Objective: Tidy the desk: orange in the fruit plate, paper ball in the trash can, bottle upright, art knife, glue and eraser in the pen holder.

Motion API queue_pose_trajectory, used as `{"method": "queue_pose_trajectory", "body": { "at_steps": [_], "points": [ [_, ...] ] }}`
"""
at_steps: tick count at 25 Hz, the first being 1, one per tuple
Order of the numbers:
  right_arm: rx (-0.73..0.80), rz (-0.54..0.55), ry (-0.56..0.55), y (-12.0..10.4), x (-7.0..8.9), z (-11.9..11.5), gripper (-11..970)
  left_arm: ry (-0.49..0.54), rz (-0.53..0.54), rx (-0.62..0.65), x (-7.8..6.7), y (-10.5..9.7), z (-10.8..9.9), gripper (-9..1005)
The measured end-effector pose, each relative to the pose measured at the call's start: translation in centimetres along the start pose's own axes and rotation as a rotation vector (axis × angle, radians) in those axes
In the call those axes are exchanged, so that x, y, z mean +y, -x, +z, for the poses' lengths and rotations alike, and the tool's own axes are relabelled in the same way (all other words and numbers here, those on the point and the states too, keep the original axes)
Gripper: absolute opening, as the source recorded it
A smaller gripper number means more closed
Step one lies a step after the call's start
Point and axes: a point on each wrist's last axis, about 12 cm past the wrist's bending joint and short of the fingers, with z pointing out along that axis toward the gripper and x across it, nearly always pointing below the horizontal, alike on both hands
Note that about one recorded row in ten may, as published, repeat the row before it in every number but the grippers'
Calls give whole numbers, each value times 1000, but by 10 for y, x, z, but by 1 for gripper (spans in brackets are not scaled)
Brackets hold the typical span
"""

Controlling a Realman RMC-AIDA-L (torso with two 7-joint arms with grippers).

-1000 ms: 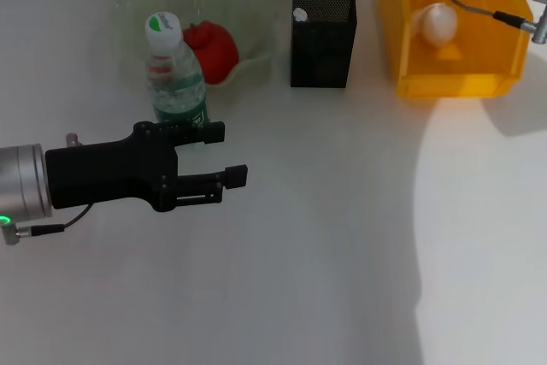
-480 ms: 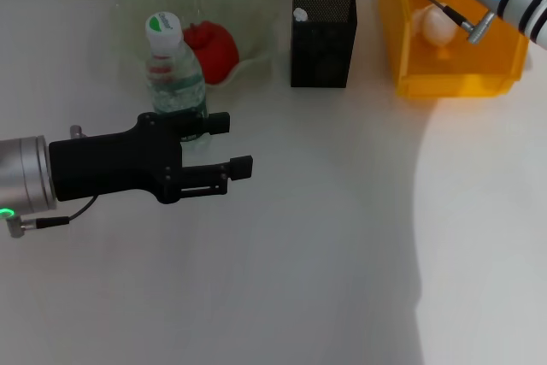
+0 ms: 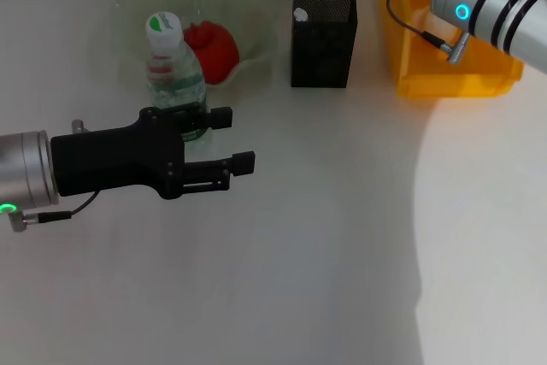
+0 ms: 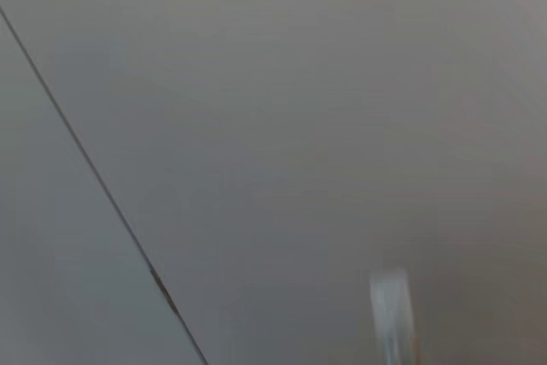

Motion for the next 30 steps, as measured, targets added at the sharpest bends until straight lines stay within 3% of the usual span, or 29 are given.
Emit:
{"method": "queue_pose_trajectory", "body": {
  "at_steps": [5,11,14,15,16,19,20,24,30],
  "points": [
    [0,-6,8,0,0,-2,209,-2,2,0,0,1,1,779],
    [-63,-46,85,8,1,-20,481,1,0,-3,0,0,0,779],
    [-94,-85,179,16,2,-54,613,0,-6,-5,0,0,-2,779],
    [-66,-113,256,16,1,-83,657,-6,-5,-6,-1,1,-5,779],
    [-66,-113,256,16,1,-83,674,-6,-5,-6,-1,1,-5,779],
    [69,-185,443,8,-2,-140,723,-38,5,3,-3,4,-10,779],
    [196,-213,578,-5,-3,-177,740,-82,18,13,-5,8,-14,779],
    [306,-173,791,-42,5,-234,806,-159,25,54,-6,15,-16,779],
    [247,-166,790,-63,8,-242,806,-175,6,86,-6,16,-15,779]
  ]
}}
